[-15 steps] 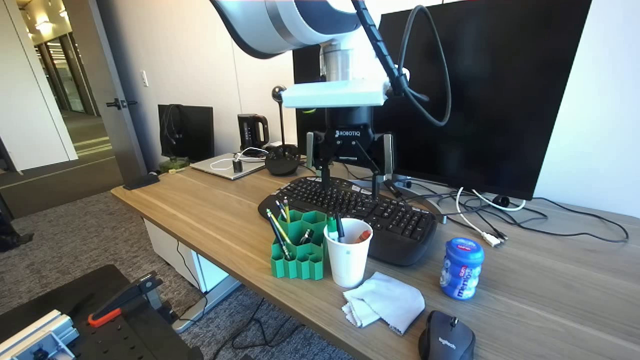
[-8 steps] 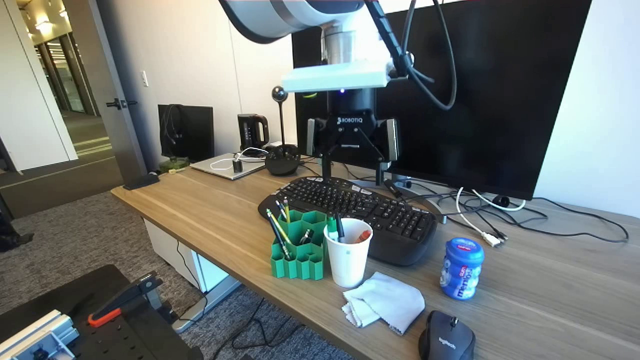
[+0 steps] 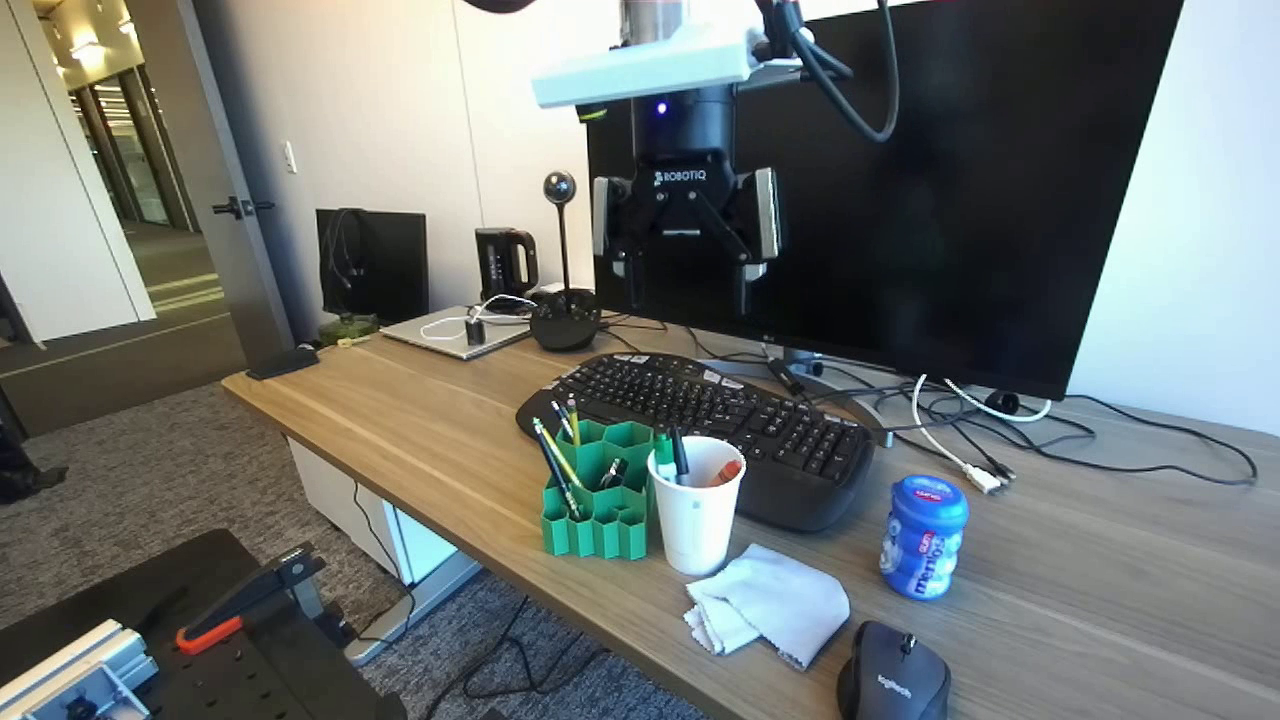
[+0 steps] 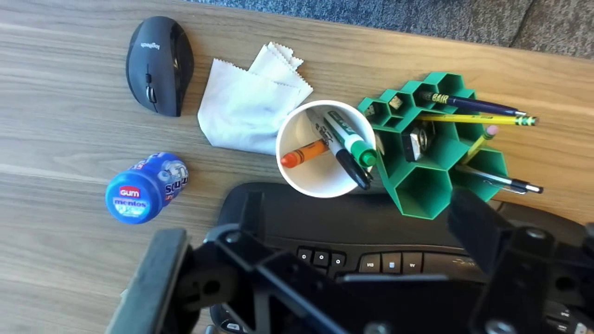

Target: Move the black marker into the cup

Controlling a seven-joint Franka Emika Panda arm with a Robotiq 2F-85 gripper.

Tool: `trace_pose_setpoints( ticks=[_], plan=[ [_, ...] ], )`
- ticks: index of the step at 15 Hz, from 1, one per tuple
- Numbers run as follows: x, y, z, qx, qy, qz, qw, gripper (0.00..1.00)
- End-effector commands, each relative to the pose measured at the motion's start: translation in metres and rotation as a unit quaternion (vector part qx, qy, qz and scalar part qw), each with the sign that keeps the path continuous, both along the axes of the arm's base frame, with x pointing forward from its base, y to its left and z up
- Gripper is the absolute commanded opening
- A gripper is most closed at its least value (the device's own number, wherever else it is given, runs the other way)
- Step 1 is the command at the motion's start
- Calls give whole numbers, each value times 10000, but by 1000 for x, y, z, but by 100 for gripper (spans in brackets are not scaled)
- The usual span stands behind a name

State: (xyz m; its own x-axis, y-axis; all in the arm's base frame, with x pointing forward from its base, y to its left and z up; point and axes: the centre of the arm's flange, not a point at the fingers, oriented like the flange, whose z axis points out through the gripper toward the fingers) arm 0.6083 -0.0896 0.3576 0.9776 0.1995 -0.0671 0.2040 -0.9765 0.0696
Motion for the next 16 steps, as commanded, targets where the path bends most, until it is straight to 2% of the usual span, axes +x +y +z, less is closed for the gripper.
trace_pose_setpoints(
  ticks=[1, 9, 11, 16],
  plan=[
    [-15, 24, 2, -23, -45, -140, 9999, 100],
    [-18, 59, -5, 19, 55, -471, 9989, 100],
    [-9, 55, -14, -16, 113, -392, 9992, 100],
    [-9, 59, -13, -11, 102, -367, 9993, 100]
  ],
)
